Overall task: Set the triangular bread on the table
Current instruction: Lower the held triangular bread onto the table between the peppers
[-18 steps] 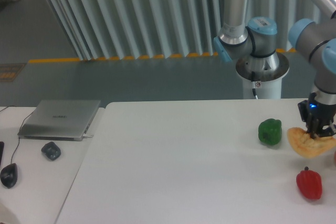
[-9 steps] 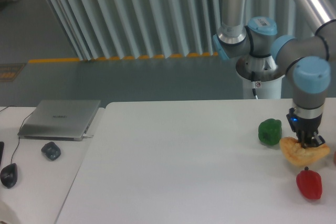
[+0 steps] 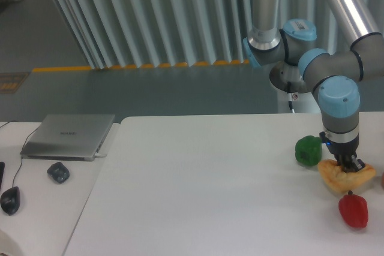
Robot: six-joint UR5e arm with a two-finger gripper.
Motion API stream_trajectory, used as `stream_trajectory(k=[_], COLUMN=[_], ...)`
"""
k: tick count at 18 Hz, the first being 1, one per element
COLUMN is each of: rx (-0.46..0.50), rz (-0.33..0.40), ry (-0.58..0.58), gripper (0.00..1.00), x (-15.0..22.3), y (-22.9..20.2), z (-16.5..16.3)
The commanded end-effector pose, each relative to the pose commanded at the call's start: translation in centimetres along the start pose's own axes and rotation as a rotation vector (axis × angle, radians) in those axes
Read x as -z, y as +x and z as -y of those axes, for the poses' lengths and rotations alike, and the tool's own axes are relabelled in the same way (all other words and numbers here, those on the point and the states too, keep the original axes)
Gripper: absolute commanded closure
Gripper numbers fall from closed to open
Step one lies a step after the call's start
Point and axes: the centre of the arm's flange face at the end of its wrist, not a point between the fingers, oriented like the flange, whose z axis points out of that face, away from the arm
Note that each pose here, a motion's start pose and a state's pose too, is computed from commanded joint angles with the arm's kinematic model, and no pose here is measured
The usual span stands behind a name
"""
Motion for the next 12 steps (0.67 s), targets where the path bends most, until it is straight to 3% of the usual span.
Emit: stream_trajectory(k=[12], rx=[-0.005], rz=[0.096], ry=[0.034], gripper=[0.0], x=[3.7], y=[-0.3], z=[1.4])
